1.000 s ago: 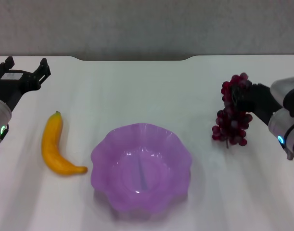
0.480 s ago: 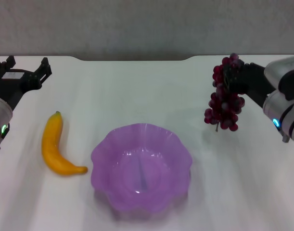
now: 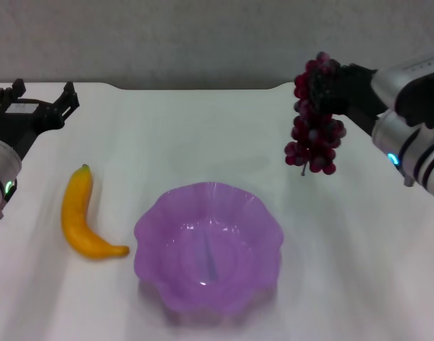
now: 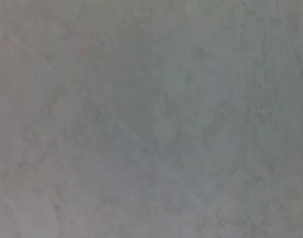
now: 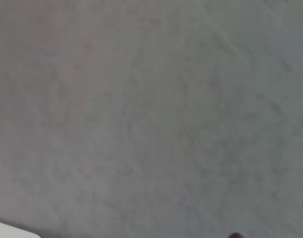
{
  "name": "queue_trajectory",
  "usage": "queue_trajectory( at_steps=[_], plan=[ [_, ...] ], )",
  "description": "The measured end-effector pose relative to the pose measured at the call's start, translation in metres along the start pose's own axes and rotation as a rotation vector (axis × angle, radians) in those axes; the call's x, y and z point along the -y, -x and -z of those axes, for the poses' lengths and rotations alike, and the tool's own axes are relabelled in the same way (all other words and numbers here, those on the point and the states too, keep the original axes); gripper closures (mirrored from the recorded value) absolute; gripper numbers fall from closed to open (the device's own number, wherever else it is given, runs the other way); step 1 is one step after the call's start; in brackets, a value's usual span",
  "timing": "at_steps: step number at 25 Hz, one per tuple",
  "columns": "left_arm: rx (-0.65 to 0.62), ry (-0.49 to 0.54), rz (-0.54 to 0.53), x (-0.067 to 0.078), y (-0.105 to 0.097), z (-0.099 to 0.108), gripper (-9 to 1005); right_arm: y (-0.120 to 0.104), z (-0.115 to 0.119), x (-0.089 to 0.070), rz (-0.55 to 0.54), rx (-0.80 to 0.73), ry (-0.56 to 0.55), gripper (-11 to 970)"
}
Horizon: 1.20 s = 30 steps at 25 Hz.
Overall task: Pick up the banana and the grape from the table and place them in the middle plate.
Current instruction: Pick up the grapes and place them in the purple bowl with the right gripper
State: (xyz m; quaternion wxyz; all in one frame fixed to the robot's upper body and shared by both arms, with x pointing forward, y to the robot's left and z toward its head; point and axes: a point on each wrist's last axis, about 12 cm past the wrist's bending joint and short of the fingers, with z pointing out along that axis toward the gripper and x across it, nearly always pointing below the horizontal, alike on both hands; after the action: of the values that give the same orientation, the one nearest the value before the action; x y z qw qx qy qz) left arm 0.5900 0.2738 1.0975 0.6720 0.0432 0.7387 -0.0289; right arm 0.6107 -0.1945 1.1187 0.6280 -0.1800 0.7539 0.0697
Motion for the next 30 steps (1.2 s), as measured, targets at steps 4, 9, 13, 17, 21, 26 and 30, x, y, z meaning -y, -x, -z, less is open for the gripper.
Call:
queue_trajectory(
  at_steps=[4, 9, 13, 17, 21, 26, 30],
  plan=[
    [0.001, -0.003, 0.001, 0.001, 0.001, -0.001, 117, 0.008, -0.004, -0.019, 0.042, 0.02, 0.061, 689],
    [0.005, -0.007, 0.0, 0.003, 0.002, -0.002, 117, 0.01, -0.005, -0.05, 0.081, 0.022, 0.159, 690],
    [0.006, -0.007, 0.0, 0.003, 0.002, -0.002, 117, 0.008, 0.001, -0.078, 0.1, 0.028, 0.245, 691],
    [0.005, -0.006, 0.001, 0.002, 0.002, -0.002, 117, 0.002, 0.012, -0.098, 0.127, 0.026, 0.308, 692],
    [0.003, -0.005, 0.001, 0.002, 0.001, -0.002, 117, -0.005, 0.022, -0.105, 0.151, 0.025, 0.33, 693],
    [0.001, -0.003, 0.0, 0.001, 0.001, -0.001, 117, -0.013, 0.031, -0.121, 0.198, 0.017, 0.385, 693],
    [0.0, -0.003, 0.0, 0.001, 0.001, -0.001, 117, -0.016, 0.033, -0.121, 0.19, 0.005, 0.389, 696]
  ],
)
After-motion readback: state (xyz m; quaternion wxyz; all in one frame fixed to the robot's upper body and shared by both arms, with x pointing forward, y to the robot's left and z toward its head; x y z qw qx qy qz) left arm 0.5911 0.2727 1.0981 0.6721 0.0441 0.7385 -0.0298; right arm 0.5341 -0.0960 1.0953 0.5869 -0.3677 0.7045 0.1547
